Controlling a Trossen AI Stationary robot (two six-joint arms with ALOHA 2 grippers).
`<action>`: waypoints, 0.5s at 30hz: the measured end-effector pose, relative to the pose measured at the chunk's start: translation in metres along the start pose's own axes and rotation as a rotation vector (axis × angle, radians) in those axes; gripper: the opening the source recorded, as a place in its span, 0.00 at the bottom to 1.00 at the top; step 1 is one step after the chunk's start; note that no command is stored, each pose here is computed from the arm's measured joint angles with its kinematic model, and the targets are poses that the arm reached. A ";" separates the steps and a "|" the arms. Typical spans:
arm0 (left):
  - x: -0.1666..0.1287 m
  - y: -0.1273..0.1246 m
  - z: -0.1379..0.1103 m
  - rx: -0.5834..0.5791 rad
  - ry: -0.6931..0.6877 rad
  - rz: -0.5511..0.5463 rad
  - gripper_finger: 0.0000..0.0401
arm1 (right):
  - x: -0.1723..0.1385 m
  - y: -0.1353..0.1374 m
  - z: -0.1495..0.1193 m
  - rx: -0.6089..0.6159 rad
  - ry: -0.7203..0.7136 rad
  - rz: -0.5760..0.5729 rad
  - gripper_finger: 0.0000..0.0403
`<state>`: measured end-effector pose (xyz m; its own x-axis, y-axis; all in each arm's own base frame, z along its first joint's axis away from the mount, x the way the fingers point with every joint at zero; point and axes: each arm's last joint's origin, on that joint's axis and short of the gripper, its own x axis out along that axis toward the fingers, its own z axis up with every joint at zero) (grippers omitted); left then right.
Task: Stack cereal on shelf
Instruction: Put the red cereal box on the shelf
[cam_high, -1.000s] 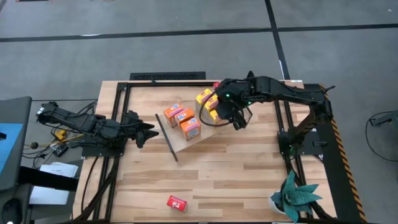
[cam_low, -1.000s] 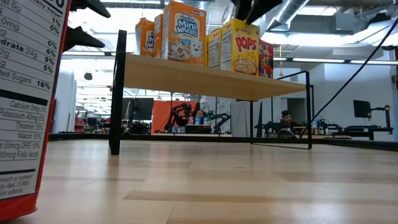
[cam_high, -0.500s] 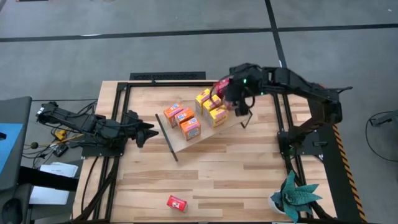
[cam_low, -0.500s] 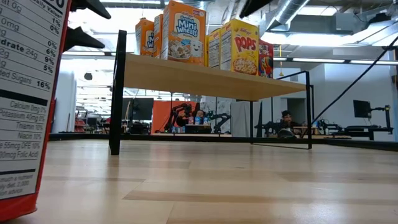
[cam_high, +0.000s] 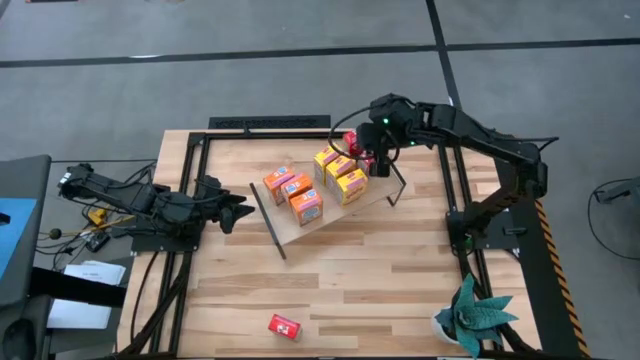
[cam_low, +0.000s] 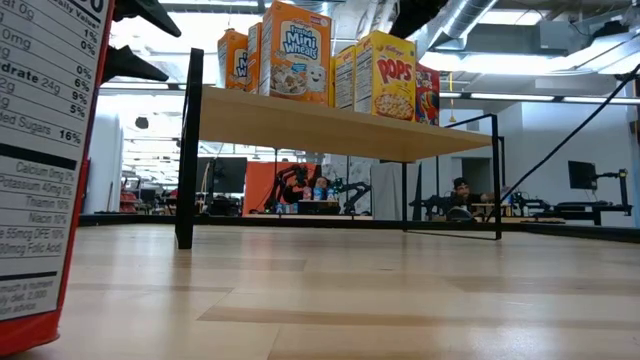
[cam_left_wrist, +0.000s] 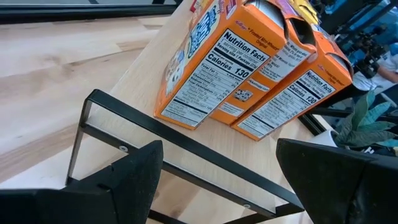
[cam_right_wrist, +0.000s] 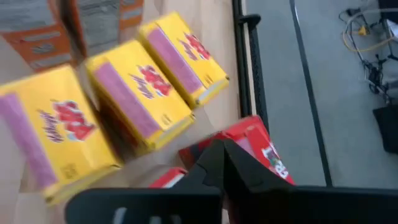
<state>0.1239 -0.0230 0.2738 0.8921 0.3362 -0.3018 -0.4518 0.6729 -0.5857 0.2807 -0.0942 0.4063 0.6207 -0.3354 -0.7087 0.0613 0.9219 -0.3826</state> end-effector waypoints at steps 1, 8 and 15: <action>0.000 0.000 0.000 0.000 0.000 0.001 0.76 | 0.000 0.001 0.001 -0.003 -0.006 0.001 0.04; 0.000 0.001 0.000 0.004 -0.008 0.014 0.76 | 0.010 0.008 0.001 -0.011 -0.021 0.007 0.09; 0.000 0.001 0.000 0.004 -0.015 0.020 0.76 | 0.009 0.010 0.002 -0.009 -0.029 0.011 0.10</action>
<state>0.1235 -0.0222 0.2733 0.8829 0.3597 -0.3018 -0.4695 0.6688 -0.5764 0.2887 -0.0878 0.3978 0.6437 -0.3194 -0.6954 0.0475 0.9236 -0.3803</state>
